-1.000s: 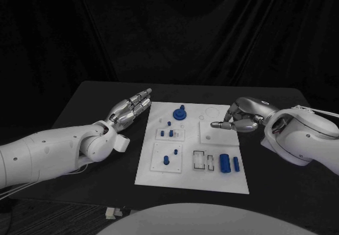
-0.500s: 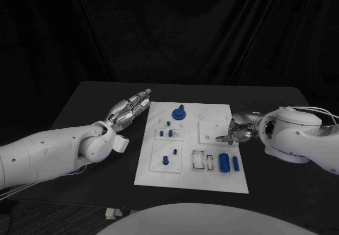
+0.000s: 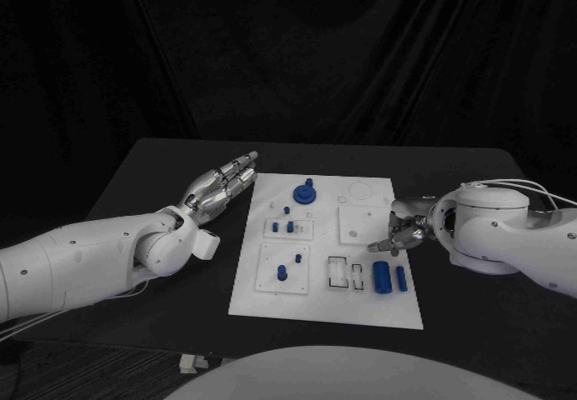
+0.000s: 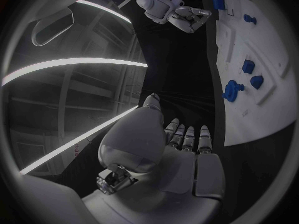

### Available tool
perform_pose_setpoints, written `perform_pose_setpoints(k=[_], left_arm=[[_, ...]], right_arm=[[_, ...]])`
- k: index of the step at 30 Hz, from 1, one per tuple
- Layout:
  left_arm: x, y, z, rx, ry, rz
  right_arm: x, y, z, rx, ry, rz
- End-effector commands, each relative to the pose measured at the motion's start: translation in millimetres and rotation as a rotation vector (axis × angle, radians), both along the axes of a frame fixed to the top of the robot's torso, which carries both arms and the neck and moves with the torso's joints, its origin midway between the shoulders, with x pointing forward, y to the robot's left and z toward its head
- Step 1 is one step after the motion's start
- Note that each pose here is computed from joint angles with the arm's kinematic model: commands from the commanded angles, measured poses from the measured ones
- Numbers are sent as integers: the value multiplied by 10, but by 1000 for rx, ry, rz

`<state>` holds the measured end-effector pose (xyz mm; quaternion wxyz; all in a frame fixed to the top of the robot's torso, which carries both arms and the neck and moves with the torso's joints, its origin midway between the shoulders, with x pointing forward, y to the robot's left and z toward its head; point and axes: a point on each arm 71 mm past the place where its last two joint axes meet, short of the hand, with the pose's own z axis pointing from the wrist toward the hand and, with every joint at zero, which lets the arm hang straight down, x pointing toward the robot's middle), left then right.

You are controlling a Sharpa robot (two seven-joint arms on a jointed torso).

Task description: Assemble the parts on the task board

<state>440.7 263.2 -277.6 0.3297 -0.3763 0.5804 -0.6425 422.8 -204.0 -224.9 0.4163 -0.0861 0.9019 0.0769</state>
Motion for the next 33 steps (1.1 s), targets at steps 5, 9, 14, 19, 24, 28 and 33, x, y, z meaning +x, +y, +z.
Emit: perform_pose_setpoints(k=[5, 9, 14, 19, 24, 28, 33], left_arm=[[-9, -11, 74, -65, -84, 1], [-8, -12, 72, -65, -83, 0], [-7, -14, 71, -65, -82, -1], [-7, -15, 69, -65, -81, -2], [-8, -15, 66, -65, -79, -3], [-8, -13, 63, -64, -77, -3], [-10, -9, 60, -65, -76, -4]], right_arm=[[-30, -18, -98, -58, 47, -3], [-37, -14, -136, -59, 54, -4], [-43, -6, -177, -59, 60, -6], [-49, 5, -222, -59, 67, -7], [-54, 17, -256, -55, 69, -9], [-54, 25, -271, -52, 69, -10], [-53, 37, -293, -53, 72, -10]])
